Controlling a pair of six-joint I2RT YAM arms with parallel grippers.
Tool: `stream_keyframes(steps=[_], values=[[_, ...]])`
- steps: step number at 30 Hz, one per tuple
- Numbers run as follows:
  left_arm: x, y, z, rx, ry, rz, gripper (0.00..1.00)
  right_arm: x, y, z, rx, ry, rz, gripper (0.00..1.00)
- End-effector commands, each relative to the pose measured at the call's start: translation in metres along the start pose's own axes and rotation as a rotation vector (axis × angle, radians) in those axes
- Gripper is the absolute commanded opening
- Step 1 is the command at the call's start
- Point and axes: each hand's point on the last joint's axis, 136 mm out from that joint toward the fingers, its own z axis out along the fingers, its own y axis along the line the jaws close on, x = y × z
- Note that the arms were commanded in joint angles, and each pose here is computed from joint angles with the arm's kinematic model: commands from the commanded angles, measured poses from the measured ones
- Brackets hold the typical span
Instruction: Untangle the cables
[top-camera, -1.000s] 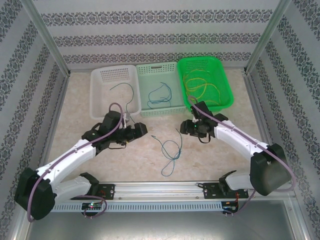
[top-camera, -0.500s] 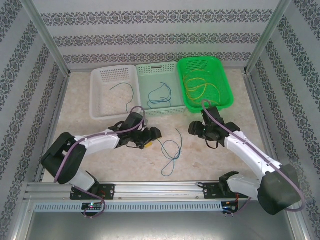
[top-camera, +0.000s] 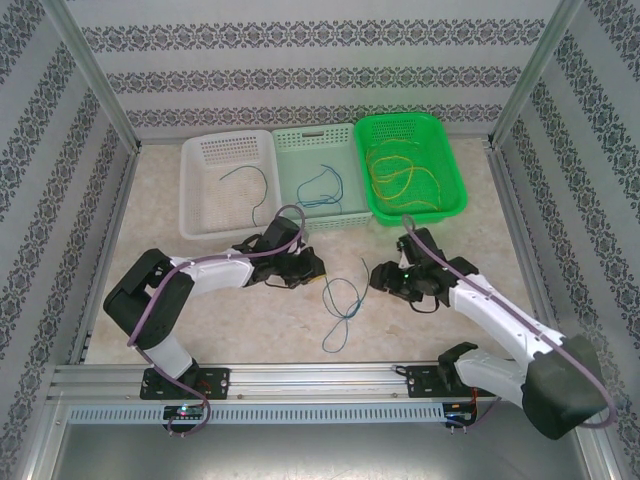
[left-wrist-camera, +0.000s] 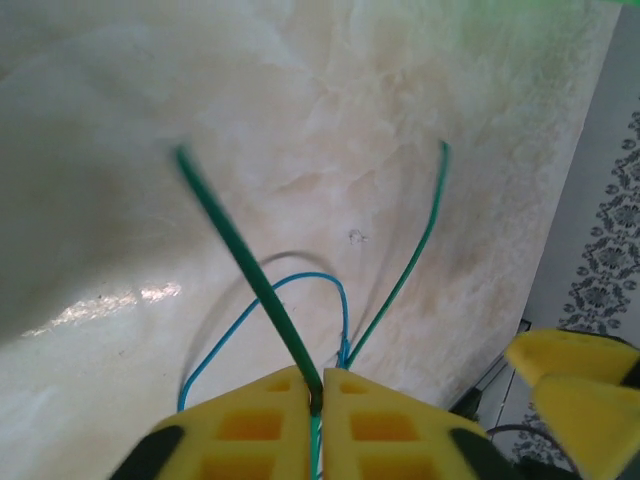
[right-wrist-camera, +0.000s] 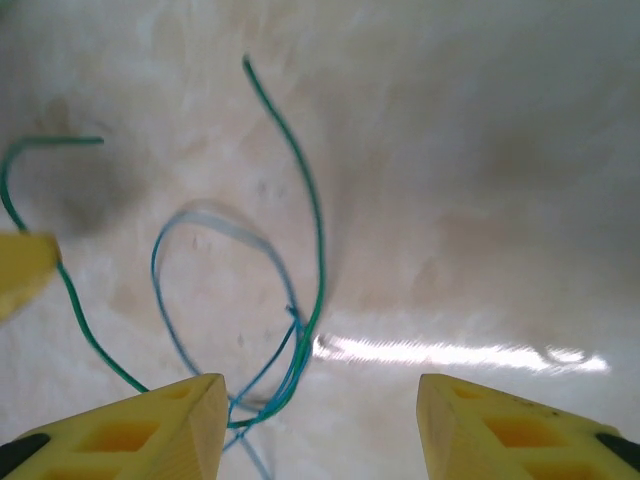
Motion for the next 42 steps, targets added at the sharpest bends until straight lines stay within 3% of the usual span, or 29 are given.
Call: stream_keyframes(steps=[1, 11, 15, 27, 42], values=[[-0.002, -0.012, -0.004, -0.015, -0.008, 0.093, 0.02, 0.024, 0.019, 0.009, -0.082, 0.125, 0.043, 0.54], [-0.008, -0.024, -0.021, -0.063, -0.054, 0.218, 0.0, 0.041, 0.05, 0.032, -0.104, 0.266, 0.031, 0.53], [-0.005, -0.026, -0.02, -0.055, -0.046, 0.234, 0.0, 0.037, 0.057, 0.044, -0.117, 0.26, 0.046, 0.52], [-0.004, -0.029, -0.026, -0.053, -0.068, 0.259, 0.0, 0.034, 0.069, 0.073, -0.08, 0.305, 0.031, 0.39], [-0.005, -0.026, -0.028, -0.063, -0.087, 0.261, 0.0, 0.042, 0.059, 0.063, -0.036, 0.32, 0.01, 0.41]])
